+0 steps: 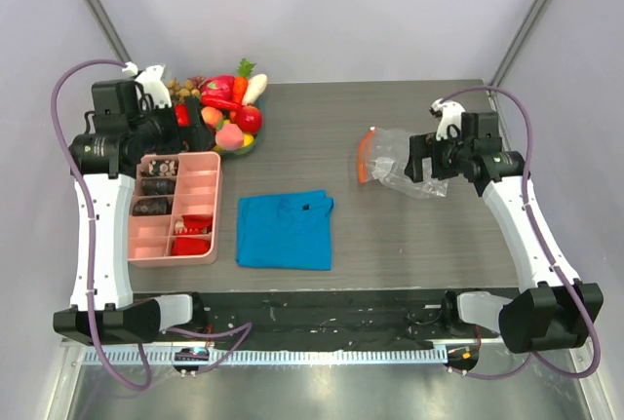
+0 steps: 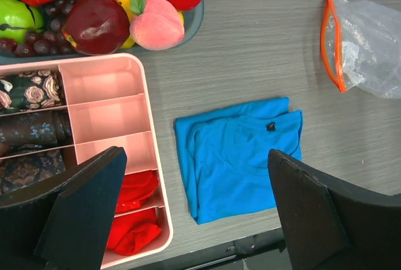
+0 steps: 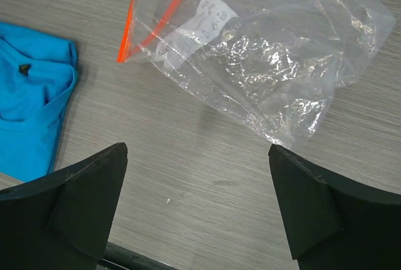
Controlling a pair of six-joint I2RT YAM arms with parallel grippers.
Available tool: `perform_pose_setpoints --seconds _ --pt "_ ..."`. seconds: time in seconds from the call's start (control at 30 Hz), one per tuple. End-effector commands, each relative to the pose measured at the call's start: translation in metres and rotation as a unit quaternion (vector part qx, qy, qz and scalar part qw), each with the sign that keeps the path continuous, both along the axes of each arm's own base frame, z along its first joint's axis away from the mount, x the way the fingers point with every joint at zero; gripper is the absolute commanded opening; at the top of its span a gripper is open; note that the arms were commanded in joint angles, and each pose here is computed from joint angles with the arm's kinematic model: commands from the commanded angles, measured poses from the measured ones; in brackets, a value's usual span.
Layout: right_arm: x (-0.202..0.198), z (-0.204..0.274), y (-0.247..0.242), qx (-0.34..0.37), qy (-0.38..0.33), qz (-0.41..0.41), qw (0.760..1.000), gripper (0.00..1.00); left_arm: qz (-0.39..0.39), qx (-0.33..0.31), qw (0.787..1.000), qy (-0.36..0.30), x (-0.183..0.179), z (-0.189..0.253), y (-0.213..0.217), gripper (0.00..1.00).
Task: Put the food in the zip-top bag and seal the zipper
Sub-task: Pick up the zipper food storage bag at the center of the board.
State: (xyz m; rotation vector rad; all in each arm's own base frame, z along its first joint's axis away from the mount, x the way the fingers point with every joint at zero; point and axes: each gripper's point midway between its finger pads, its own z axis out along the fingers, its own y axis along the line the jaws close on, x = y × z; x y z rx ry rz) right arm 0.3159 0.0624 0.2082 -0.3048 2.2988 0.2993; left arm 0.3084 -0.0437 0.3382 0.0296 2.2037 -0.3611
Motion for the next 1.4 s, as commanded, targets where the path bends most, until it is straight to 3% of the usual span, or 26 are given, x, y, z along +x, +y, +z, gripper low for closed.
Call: perform_pose_setpoints --seconds 0.0,0.2,0.3,0.63,0.77,0.97,1.07,1.1,1.17,1.2,1.3,1.37 --pt "0.008 0.002 0.003 -0.064 -0.021 0.012 0.998 1.0 0.001 -0.018 0.999 -0.032 0.001 0.018 -0.005 1.0" --pt "0.009 -0.027 0.017 -0.18 -0.015 0.062 0.982 1.0 -0.077 -0.042 0.993 -0.077 -0.014 0.024 -0.029 1.0" --pt "0.014 -0.038 0.034 -0.203 -0.03 0.101 0.974 1.0 -0.101 -0.043 0.99 -0.094 -0.021 0.025 -0.035 1.0" --pt "0.023 -0.082 0.059 -0.329 -0.082 0.18 0.923 1.0 -0.122 -0.053 0.985 -0.114 -0.025 0.023 -0.042 1.0" --pt "0.037 -0.093 0.05 -0.399 -0.112 0.161 0.896 1.0 -0.12 -0.055 0.984 -0.121 -0.024 0.021 -0.042 1.0" --pt "0.065 -0.089 0.053 -0.438 -0.179 0.123 0.872 0.97 -0.132 -0.07 0.981 -0.125 -0.023 0.019 -0.048 1.0" --pt "0.071 -0.099 0.051 -0.459 -0.186 0.123 0.86 0.8 -0.147 -0.086 0.976 -0.132 -0.024 0.019 -0.055 1.0" --pt "0.072 -0.099 0.052 -0.458 -0.188 0.119 0.861 0.66 -0.149 -0.091 0.975 -0.136 -0.024 0.02 -0.056 1.0" --pt "0.073 -0.101 0.054 -0.447 -0.186 0.116 0.867 0.49 -0.152 -0.096 0.974 -0.14 -0.025 0.02 -0.058 1.0" --pt "0.073 -0.1 0.058 -0.436 -0.19 0.121 0.871 0.3 -0.154 -0.097 0.972 -0.149 -0.023 0.022 -0.059 1.0" --pt "0.072 -0.094 0.062 -0.419 -0.192 0.122 0.879 0.01 -0.157 -0.097 0.971 -0.149 -0.022 0.019 -0.06 1.0" --pt "0.066 -0.093 0.065 -0.406 -0.179 0.136 0.886 0.01 -0.16 -0.096 0.971 -0.148 -0.02 0.018 -0.06 1.0"
